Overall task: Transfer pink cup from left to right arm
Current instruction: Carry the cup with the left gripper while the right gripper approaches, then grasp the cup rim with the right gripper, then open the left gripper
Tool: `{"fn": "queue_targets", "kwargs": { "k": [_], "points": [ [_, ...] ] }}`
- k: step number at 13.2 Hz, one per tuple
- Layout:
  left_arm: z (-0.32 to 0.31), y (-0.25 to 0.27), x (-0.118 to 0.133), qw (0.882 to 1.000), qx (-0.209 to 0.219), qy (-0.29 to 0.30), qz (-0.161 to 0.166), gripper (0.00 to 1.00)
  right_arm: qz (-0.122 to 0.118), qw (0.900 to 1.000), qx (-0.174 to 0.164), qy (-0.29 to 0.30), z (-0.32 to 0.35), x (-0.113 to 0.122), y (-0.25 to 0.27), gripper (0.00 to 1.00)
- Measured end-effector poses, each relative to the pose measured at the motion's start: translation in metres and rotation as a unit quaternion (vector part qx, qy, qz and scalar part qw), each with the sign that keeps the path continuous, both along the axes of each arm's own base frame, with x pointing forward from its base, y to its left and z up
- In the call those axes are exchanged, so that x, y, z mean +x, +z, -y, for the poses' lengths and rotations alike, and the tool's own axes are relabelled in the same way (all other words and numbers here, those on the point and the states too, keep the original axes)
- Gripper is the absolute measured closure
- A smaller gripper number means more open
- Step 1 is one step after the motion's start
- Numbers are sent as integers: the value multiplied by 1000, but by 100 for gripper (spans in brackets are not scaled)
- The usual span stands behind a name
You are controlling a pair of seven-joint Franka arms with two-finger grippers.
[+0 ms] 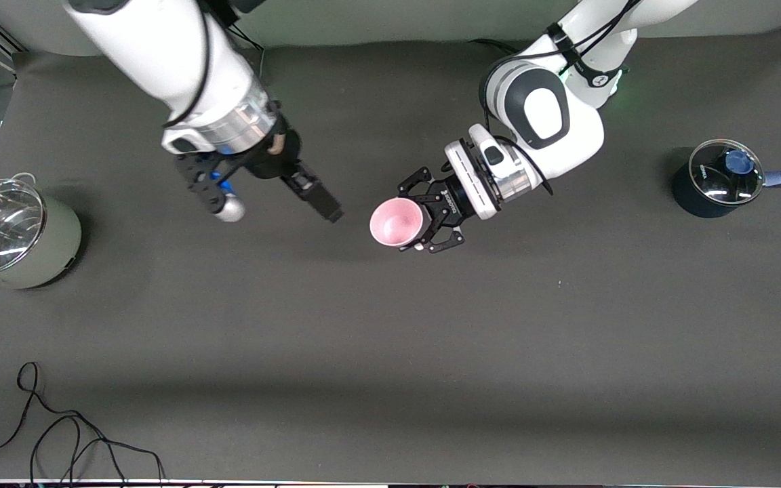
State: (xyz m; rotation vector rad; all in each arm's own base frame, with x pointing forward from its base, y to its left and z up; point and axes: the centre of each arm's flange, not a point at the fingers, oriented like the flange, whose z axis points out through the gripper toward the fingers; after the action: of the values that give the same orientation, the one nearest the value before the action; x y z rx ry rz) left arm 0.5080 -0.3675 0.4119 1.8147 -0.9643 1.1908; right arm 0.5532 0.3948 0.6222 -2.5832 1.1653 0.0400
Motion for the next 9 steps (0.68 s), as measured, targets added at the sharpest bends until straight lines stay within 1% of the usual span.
{"fn": "queue_targets", "kwargs": {
  "k": [3, 9],
  "points": [
    [-1, -1, 1, 1000, 0, 1, -2, 35, 5, 1000, 4, 16, -36, -5, -25, 1],
    [-2, -2, 2, 1000, 3, 5, -2, 35, -11, 1000, -7, 25, -60, -5, -61, 4]
  ]
}}
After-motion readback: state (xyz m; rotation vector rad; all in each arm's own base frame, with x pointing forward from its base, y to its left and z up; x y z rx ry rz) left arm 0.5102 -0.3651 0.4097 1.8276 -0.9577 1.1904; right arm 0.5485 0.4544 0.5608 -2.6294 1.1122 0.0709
